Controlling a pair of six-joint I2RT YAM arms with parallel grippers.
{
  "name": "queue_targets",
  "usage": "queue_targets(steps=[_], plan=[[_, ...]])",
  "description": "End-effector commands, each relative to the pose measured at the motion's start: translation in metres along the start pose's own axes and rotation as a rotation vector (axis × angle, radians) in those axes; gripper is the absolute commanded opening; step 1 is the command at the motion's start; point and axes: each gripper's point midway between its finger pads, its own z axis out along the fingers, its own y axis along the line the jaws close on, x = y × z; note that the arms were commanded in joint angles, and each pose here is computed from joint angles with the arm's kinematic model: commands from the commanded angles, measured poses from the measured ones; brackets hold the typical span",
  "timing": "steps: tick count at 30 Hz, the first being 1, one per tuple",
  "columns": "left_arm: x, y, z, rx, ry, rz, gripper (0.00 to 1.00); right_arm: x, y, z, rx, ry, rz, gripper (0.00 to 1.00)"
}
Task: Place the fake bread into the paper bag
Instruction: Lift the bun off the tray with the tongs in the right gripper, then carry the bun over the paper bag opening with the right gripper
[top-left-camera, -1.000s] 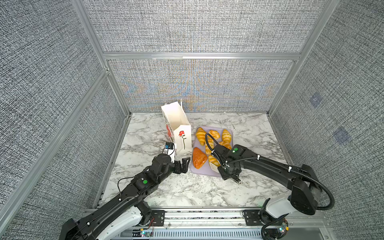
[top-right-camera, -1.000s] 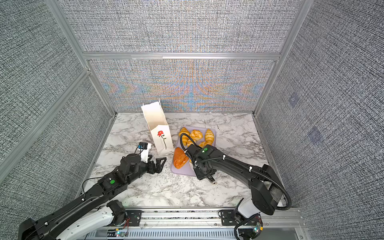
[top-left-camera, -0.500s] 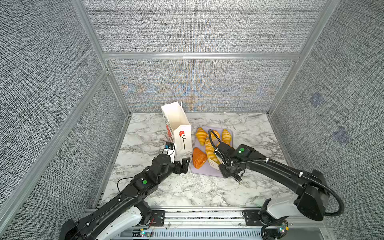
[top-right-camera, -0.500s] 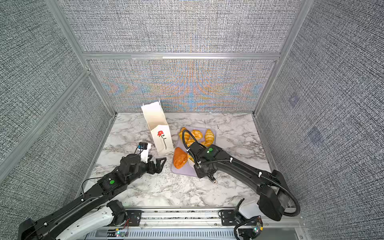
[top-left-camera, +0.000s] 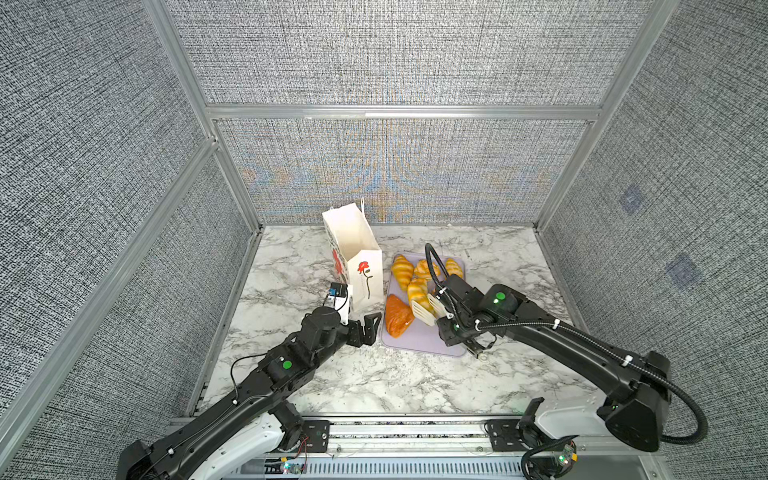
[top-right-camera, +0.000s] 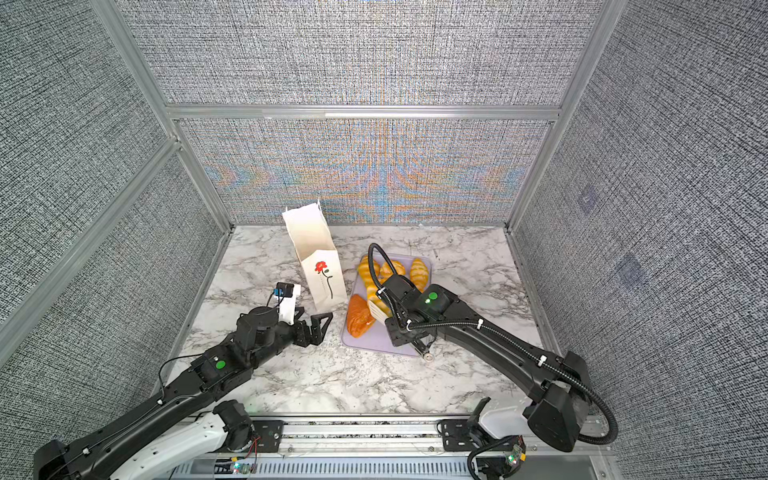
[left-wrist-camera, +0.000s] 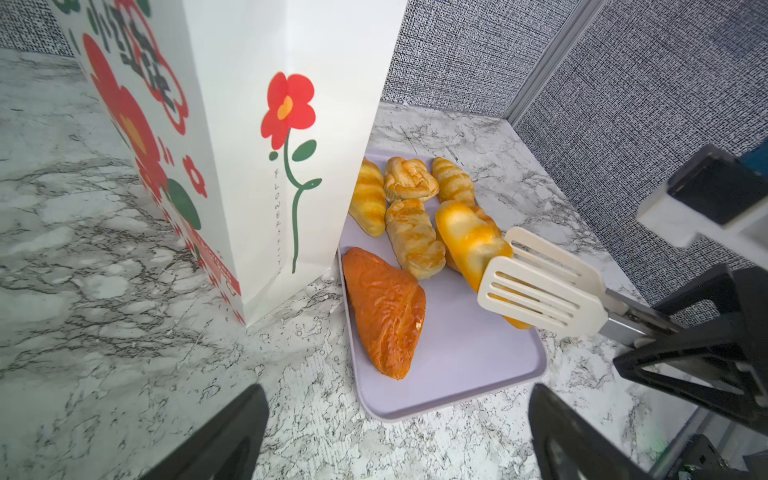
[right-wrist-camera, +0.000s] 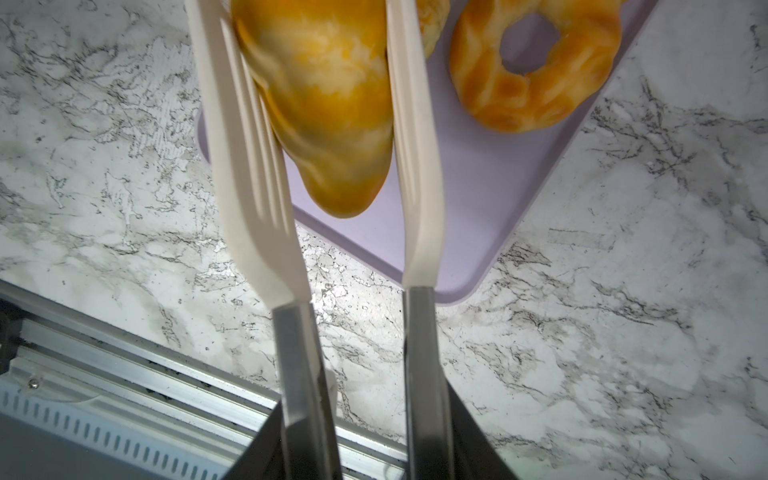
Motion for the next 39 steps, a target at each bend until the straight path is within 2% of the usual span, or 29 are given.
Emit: queue_targets(steps=[1,16,33,39], plan=[[-0.007,0.003,-0.003,-0.023,-0.023,0.023,0.99,-0.013,0.001,-0.008,0.005,-0.052,-0.004,0.44],[-0.02,0.013,-0.014,-0.093,-0.06,0.077,0.99,-0.054,0.016,-0.036,-0.036,-0.165,-0.038,0.44],[-0.034,0.035,-0.028,-0.241,-0.083,0.092,0.99,-0.084,0.035,-0.071,-0.118,-0.269,-0.072,0.44],[-0.036,0.037,-0.028,-0.25,-0.082,0.091,0.99,-0.097,0.044,-0.082,-0.154,-0.322,-0.098,0.44]])
